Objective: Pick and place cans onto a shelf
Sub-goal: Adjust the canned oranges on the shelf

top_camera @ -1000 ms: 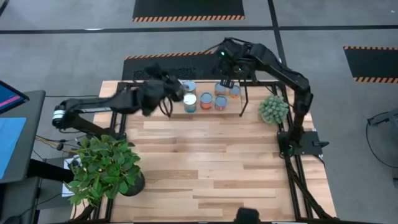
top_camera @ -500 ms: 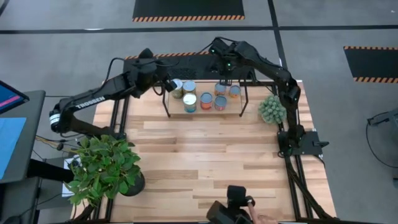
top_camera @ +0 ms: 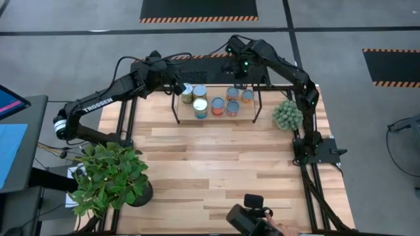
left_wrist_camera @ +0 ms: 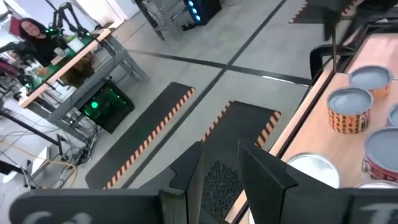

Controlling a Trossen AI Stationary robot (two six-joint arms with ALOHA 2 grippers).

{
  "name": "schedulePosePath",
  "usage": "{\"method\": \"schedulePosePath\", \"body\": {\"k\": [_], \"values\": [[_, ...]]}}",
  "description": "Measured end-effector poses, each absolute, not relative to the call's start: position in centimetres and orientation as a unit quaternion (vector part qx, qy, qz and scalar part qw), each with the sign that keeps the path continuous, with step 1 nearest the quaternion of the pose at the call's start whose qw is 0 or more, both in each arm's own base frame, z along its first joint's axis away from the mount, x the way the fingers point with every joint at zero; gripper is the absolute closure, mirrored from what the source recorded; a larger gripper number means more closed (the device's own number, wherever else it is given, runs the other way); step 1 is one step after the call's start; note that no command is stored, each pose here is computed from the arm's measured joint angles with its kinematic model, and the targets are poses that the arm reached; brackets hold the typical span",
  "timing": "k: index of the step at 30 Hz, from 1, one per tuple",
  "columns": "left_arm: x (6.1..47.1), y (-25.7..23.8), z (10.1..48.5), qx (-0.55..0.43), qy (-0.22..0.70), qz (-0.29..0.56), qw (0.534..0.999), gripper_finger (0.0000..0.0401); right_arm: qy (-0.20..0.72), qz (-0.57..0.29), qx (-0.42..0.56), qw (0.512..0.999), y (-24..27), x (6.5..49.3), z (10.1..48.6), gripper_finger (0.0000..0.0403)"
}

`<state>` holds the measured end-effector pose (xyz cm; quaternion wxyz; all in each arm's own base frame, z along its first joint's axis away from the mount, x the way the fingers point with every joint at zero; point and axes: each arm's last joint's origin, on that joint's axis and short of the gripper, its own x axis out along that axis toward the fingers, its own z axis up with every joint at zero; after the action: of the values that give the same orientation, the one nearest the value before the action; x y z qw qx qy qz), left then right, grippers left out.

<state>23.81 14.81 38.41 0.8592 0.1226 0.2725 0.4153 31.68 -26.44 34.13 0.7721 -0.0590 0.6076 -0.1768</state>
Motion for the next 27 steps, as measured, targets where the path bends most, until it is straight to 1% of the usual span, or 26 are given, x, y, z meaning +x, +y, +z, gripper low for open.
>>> {"method": "schedulePosePath", "body": {"k": [2,4,11,14,17,27], "values": [[23.8,14.8,38.4,0.122,0.273,0.413,0.86,0.0308,0.623,-0.143,-0.055,0.767,-26.3,31.2,33.9,0.0287],[23.8,14.8,38.4,0.119,0.272,0.414,0.861,0.0308,0.636,-0.128,-0.049,0.76,-26.5,30.6,33.8,0.0287],[23.9,14.8,38.4,0.116,0.27,0.413,0.862,0.0308,0.649,-0.14,-0.026,0.747,-27.1,30.0,32.8,0.0287],[23.8,14.8,38.4,0.116,0.27,0.414,0.862,0.0308,0.675,-0.144,-0.03,0.723,-27.0,30.0,31.4,0.0288],[23.8,14.8,38.4,0.118,0.271,0.414,0.861,0.0308,0.685,-0.143,-0.039,0.713,-26.8,30.2,30.8,0.0294],[23.9,14.8,38.4,0.137,0.281,0.408,0.858,0.0308,0.712,-0.091,-0.057,0.694,-25.7,30.9,27.7,0.0324]]}}
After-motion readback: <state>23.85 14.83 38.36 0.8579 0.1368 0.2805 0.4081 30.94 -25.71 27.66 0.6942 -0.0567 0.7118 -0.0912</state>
